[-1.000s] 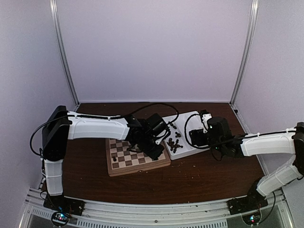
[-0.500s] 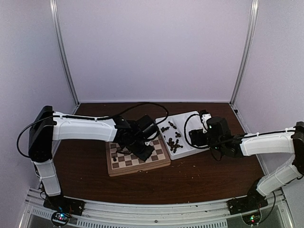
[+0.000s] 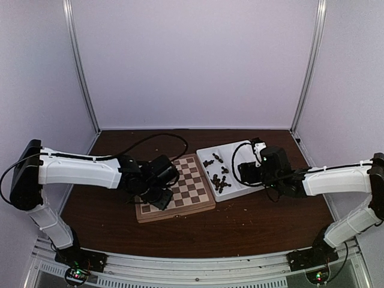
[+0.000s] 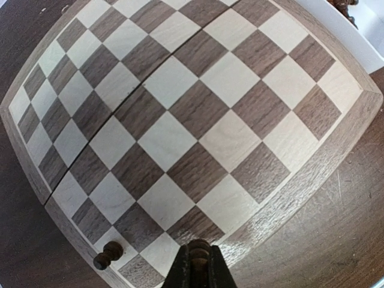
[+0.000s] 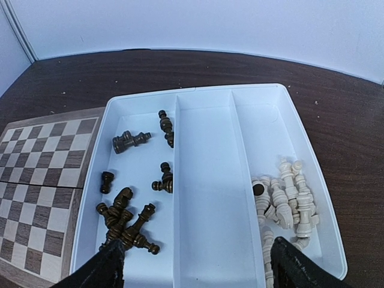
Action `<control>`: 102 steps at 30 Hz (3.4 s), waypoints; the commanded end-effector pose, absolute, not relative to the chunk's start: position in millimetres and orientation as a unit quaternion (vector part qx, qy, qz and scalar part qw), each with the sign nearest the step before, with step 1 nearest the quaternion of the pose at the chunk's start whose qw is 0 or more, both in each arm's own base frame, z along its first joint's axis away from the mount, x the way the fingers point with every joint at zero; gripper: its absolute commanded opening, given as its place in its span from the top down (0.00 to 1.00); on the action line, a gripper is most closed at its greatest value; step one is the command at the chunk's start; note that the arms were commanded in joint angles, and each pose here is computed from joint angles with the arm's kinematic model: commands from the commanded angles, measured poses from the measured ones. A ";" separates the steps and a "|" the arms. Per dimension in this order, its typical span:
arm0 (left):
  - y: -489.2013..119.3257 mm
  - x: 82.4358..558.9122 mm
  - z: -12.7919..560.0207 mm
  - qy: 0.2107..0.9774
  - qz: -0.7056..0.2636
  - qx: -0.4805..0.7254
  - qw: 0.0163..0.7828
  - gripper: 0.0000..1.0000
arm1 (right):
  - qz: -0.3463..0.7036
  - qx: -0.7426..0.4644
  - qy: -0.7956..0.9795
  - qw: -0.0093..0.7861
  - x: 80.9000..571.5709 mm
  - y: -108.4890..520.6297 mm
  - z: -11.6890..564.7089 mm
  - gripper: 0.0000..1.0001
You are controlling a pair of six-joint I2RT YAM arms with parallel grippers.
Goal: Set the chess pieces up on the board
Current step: Place the chess piece on the chessboard, then pick up the chess piece from the storage box.
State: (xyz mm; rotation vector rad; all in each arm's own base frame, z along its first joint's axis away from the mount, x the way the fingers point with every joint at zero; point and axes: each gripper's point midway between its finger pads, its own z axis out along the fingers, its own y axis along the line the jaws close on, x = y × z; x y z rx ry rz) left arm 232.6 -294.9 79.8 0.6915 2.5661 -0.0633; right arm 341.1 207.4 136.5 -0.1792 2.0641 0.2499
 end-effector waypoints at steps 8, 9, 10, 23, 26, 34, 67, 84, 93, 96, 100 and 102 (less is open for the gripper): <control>-279.4 238.6 84.4 0.938 -0.012 0.217 0.271 0.96 | 0.106 -0.071 0.854 0.504 346.0 209.0 140.3 0.18; -278.3 238.6 83.5 0.938 -0.010 0.217 0.271 0.96 | 0.105 -0.071 0.854 0.504 346.1 208.5 140.8 0.18; -277.4 238.7 83.1 0.938 -0.009 0.216 0.271 0.96 | 0.105 -0.071 0.854 0.504 345.9 208.3 140.6 0.18; -269.5 238.0 75.2 0.942 -0.001 0.206 0.266 0.95 | 0.105 -0.071 0.855 0.503 345.8 208.3 139.9 0.17; -269.1 237.5 75.2 0.942 -0.001 0.205 0.266 0.95 | 0.105 -0.071 0.856 0.502 345.9 209.0 139.3 0.17; -266.7 234.7 71.1 0.944 -0.002 0.201 0.260 0.92 | 0.107 -0.071 0.856 0.500 346.1 209.5 138.3 0.18; -296.3 252.9 156.3 0.914 -0.076 0.219 0.334 0.55 | 0.144 -0.114 0.906 0.380 342.8 247.4 124.8 0.42; -258.6 255.3 185.4 0.896 -0.135 0.168 0.388 0.51 | 0.127 -0.075 0.961 0.236 351.9 273.5 94.3 0.64; -250.3 251.5 183.4 0.894 -0.131 0.170 0.393 0.51 | 0.094 0.038 0.973 0.209 366.4 269.1 64.5 0.66; -246.3 249.4 185.0 0.892 -0.133 0.169 0.397 0.51 | 0.073 0.063 0.972 0.213 371.5 263.1 59.3 0.66; -240.4 247.2 185.0 0.892 -0.131 0.168 0.399 0.51 | 0.082 0.073 0.973 0.203 375.3 271.5 48.7 0.66; -238.1 246.2 184.8 0.892 -0.130 0.168 0.399 0.51 | 0.086 0.078 0.974 0.196 378.3 276.5 41.8 0.66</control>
